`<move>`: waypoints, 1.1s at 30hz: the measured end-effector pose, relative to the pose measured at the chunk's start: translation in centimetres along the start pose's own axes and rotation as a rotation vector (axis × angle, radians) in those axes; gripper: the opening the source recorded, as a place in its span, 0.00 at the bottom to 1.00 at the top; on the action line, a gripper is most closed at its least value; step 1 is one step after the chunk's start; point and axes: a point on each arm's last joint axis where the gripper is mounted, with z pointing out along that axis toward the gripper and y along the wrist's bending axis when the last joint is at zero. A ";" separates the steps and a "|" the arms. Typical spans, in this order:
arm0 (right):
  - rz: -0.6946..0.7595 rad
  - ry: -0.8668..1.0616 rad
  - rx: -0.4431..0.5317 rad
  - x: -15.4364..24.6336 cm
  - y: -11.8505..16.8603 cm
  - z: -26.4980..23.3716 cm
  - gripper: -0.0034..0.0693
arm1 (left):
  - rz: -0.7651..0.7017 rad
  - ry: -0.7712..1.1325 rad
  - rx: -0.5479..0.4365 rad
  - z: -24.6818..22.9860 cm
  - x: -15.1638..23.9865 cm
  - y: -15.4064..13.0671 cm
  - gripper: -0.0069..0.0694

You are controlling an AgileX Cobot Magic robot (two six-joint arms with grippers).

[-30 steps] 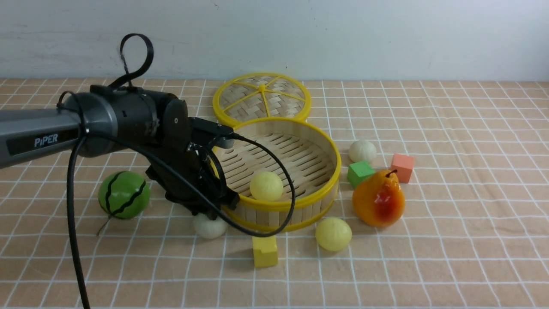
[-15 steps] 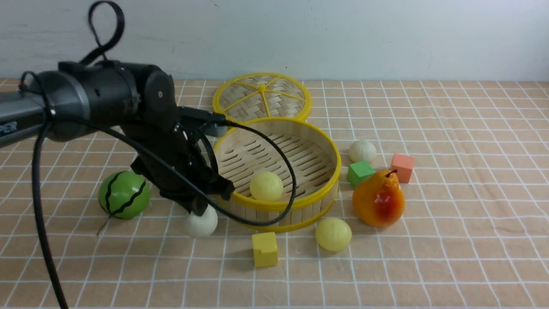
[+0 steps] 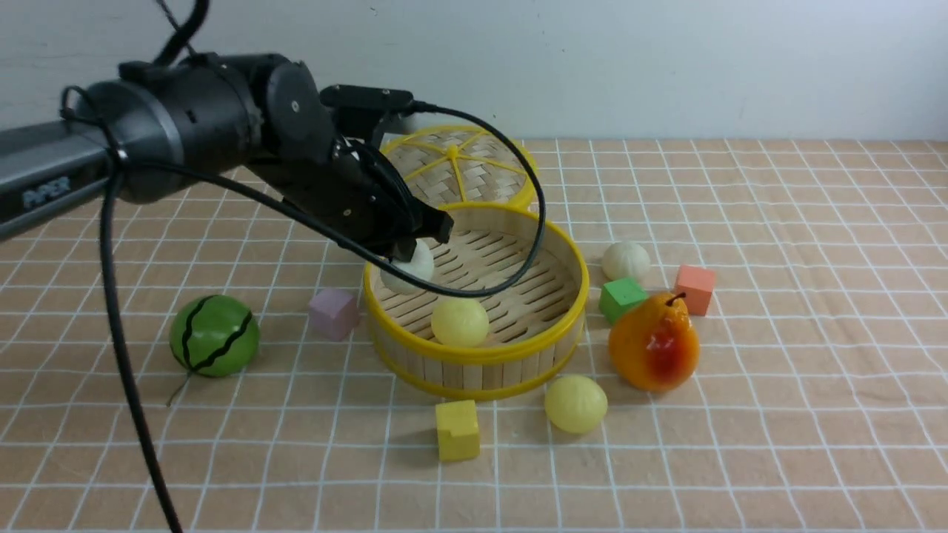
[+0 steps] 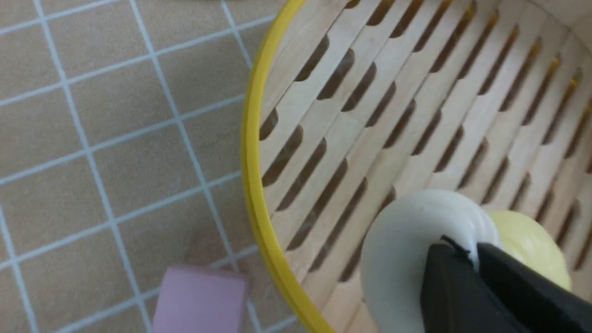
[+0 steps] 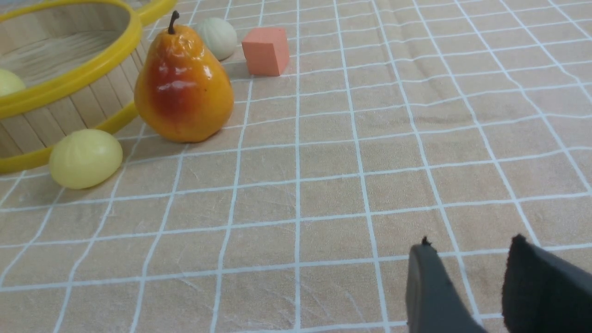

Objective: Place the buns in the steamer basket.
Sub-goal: Use the left arm to put the steamed stuffed bun into the steamer, then use the right arm to grab a steamed stuffed bun

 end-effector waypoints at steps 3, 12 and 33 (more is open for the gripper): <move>0.000 0.000 0.000 0.0 0.0 0.0 0.38 | -0.004 0.015 -0.006 2.7 0.3 0.4 0.25; 0.000 0.000 0.000 0.0 0.0 0.0 0.38 | -0.022 0.019 -0.016 -0.1 -0.6 0.1 0.65; 0.000 0.000 0.000 0.0 0.0 0.0 0.38 | -0.164 -0.510 0.076 -22.4 20.0 -1.6 0.07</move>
